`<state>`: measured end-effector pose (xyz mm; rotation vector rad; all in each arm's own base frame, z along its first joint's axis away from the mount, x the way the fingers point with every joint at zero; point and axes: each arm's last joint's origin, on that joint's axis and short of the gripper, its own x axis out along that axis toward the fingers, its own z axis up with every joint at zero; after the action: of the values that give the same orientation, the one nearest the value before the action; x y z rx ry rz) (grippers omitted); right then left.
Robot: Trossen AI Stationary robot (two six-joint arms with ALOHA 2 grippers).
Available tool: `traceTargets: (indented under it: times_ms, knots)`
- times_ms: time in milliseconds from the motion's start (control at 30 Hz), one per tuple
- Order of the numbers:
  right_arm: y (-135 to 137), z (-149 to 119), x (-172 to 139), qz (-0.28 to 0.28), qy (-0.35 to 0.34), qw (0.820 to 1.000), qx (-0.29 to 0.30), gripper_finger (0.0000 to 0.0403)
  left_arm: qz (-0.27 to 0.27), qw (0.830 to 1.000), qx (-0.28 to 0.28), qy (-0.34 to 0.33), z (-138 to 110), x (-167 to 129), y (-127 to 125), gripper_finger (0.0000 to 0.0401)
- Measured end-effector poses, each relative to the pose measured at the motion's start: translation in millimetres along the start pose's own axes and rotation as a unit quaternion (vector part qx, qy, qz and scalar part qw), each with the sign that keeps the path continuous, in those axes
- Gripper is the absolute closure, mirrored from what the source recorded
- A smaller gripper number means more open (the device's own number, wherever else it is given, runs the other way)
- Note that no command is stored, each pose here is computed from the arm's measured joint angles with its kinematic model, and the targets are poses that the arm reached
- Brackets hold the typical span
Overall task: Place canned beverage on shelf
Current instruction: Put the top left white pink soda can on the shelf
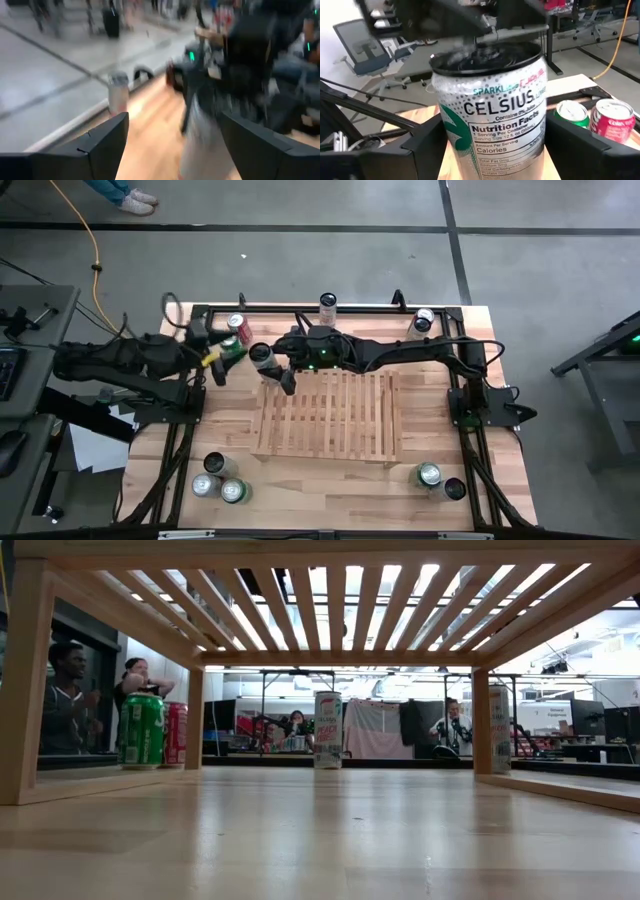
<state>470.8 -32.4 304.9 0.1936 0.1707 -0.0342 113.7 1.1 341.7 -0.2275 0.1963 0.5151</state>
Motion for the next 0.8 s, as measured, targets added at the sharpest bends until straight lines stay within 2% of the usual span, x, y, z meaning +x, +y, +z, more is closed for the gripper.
traceTargets:
  times_ms: [100,167,233,367,400,433,800]
  knots:
    - [-0.1,-0.7,0.1,-0.001,0.003,1.0,-0.003,0.0113,-0.006,0.999,-0.011,0.039,-7.4,0.3,1.2,0.0131]
    - [-0.2,-0.9,0.1,-0.001,0.004,1.0,-0.002,0.0112,0.0,0.998,-0.011,0.054,-10.7,0.0,2.6,0.0167]
    - [-0.2,-1.0,0.1,-0.001,0.004,1.0,-0.003,0.0112,0.006,0.998,-0.007,0.061,-12.3,-0.1,3.4,0.0217]
    - [-0.2,-1.1,0.1,-0.001,0.004,1.0,-0.002,0.0112,0.007,0.998,0.008,0.066,-13.3,3.3,1.2,0.0352]
    - [-0.2,-1.1,0.1,-0.001,0.004,1.0,-0.002,0.0112,0.008,0.998,0.01,0.069,-13.7,4.2,0.6,0.0376]
    - [-0.2,-1.1,0.1,-0.001,0.004,1.0,-0.002,0.0112,0.008,0.997,0.01,0.07,-13.9,4.8,0.2,0.0386]
    - [-0.5,-3.0,0.2,-0.001,0.014,1.0,-0.003,0.0112,0.012,0.997,0.015,0.073,-14.6,6.8,-0.8,0.0396]
